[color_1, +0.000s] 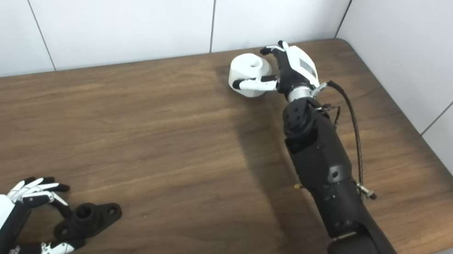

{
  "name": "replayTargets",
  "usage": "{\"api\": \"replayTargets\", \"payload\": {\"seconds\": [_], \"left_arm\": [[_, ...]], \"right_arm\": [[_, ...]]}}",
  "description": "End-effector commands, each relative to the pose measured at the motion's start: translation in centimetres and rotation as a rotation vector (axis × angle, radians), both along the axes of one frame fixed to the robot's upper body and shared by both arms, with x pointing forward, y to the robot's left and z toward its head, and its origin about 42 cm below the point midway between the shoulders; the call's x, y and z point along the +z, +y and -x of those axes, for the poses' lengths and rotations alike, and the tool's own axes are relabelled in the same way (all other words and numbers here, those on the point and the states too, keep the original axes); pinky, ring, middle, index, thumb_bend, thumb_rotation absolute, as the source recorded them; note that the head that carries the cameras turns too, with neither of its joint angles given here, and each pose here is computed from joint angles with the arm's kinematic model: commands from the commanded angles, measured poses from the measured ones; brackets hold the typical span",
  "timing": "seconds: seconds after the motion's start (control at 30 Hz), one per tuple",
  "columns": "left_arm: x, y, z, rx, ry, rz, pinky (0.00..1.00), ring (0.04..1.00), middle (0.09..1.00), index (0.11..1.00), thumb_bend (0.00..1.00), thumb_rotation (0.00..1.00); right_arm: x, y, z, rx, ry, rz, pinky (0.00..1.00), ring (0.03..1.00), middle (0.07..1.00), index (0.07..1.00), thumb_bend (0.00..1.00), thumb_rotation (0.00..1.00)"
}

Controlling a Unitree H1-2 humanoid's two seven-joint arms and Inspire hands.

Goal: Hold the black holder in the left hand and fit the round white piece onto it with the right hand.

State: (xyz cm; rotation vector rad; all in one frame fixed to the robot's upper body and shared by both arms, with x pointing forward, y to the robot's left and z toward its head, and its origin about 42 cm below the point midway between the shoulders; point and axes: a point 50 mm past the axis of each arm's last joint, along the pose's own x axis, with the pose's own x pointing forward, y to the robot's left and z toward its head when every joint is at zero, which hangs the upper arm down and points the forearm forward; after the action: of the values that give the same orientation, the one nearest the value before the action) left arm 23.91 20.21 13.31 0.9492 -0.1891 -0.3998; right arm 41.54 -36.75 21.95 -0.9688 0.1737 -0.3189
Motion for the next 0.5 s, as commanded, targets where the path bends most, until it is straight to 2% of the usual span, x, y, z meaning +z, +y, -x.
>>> {"api": "replayTargets", "payload": {"seconds": [0.0,0.47], "left_arm": [[-1.98,0.58,1.12,-0.002,0.104,-0.051,0.95,0.88,0.78,0.486,0.52,0.06],[-1.96,0.71,1.25,-0.002,0.108,-0.052,0.95,0.881,0.781,0.486,0.52,0.06]], "right_arm": [[2.79,-0.26,-1.02,-0.011,-0.077,0.009,0.86,0.992,0.97,0.792,0.89,0.47],[2.91,-0.23,-1.4,-0.014,-0.082,0.0,0.87,0.991,0.964,0.776,0.88,0.45]]}}
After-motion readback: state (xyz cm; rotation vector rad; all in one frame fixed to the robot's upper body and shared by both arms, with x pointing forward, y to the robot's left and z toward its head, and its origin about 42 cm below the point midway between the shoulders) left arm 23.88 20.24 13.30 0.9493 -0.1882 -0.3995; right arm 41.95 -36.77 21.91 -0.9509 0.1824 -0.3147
